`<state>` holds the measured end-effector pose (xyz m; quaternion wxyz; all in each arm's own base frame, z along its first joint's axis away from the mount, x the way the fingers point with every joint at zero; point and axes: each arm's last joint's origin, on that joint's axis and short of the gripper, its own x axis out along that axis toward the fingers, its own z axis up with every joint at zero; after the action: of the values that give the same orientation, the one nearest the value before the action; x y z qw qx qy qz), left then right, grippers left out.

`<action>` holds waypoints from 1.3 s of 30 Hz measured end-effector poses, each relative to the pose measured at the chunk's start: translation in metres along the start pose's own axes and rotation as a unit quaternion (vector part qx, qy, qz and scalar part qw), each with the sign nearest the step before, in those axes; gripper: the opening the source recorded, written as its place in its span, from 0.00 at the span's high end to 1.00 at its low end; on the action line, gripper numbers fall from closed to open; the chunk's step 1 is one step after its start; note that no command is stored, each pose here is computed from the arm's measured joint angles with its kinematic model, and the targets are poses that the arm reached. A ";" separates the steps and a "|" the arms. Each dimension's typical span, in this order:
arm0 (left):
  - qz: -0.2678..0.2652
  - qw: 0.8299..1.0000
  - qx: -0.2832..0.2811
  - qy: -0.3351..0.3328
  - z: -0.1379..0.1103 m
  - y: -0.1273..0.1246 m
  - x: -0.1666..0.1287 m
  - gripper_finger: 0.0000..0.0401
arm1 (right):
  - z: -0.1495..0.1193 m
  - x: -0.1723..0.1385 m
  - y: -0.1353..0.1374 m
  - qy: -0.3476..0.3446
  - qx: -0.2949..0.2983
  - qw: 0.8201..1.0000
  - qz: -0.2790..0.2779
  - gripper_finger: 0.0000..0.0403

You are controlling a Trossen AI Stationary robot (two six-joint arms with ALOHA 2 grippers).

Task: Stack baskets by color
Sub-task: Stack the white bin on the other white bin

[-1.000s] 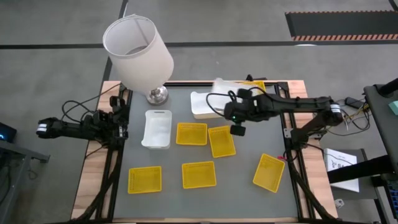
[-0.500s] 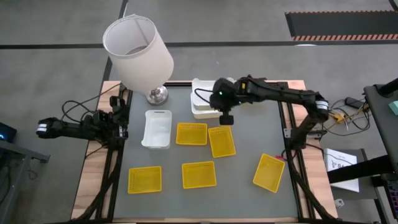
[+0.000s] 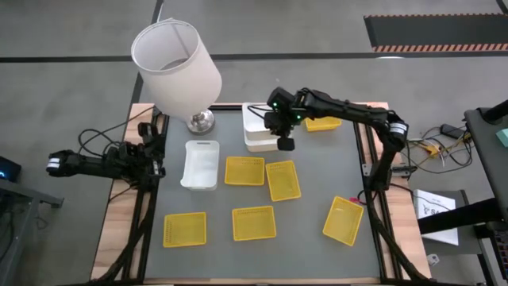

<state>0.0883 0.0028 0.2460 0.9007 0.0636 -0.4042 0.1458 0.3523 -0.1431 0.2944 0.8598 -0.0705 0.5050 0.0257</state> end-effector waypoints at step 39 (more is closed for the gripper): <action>0.001 1.000 0.000 -0.002 0.001 0.000 0.000 0.99 | -0.011 0.041 -0.011 0.059 0.063 0.996 0.020 0.80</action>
<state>0.0877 0.0030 0.2464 0.8996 0.0630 -0.4064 0.1468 0.3638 -0.1564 0.2542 0.8309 -0.0073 0.5563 0.0062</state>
